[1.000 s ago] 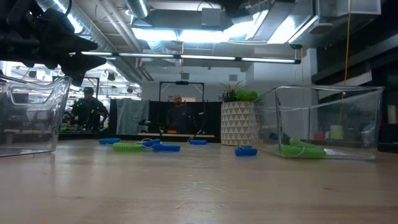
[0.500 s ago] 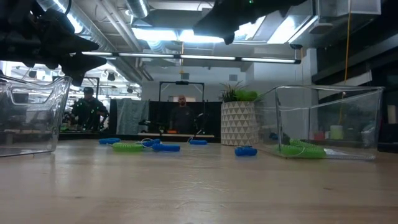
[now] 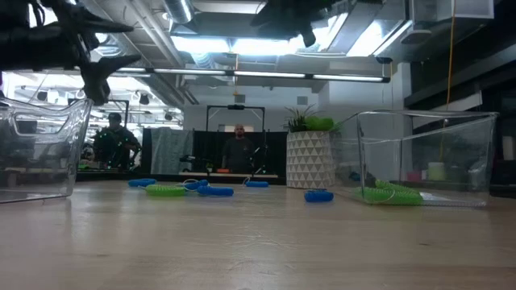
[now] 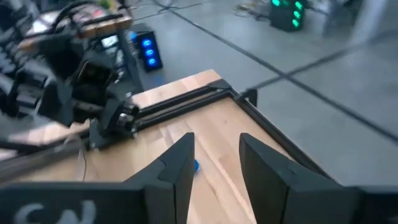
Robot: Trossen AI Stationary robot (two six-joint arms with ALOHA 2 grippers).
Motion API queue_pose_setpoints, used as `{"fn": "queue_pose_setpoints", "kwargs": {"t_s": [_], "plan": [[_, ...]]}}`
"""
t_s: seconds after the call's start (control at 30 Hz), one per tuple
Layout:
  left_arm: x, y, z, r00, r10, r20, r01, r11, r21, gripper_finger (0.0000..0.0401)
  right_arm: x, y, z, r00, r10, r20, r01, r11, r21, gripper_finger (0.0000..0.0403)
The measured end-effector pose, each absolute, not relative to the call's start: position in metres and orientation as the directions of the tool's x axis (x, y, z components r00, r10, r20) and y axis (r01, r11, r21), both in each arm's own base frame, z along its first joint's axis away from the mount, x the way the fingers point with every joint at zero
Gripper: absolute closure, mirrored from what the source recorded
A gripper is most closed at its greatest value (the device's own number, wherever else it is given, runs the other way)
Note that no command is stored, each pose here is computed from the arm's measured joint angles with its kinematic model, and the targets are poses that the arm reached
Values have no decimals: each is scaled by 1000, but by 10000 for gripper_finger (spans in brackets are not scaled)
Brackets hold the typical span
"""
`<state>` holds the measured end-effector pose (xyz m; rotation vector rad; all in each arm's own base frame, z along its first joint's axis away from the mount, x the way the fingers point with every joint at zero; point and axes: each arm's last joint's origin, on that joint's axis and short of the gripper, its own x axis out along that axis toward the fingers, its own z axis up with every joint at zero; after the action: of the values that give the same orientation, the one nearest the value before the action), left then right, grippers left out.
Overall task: Sort spring keychains
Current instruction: Put the blue spring keychain into the bottom transparent bin
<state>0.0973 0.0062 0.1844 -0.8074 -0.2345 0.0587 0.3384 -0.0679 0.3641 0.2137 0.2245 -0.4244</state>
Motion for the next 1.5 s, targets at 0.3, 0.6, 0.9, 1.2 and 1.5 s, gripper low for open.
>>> {"fn": "queue_pose_setpoints", "kwargs": {"t_s": [0.3,0.6,0.9,1.2,1.5], "plan": [[96,7,193,964,158,213,1,801,-599,217,342,-61,364,890,-359,-281,444,823,354,276],[102,6,222,984,138,-111,-173,882,-439,246,353,-58,346,891,-295,-344,402,865,301,276],[126,13,257,872,335,-357,-407,901,-149,270,356,-63,333,865,-274,-420,375,909,180,276],[157,26,261,689,470,-552,-565,825,-2,290,352,-63,325,829,-244,-503,329,940,87,276],[170,63,241,334,427,-840,-685,722,95,282,347,-62,319,787,-236,-569,313,949,39,276]]}}
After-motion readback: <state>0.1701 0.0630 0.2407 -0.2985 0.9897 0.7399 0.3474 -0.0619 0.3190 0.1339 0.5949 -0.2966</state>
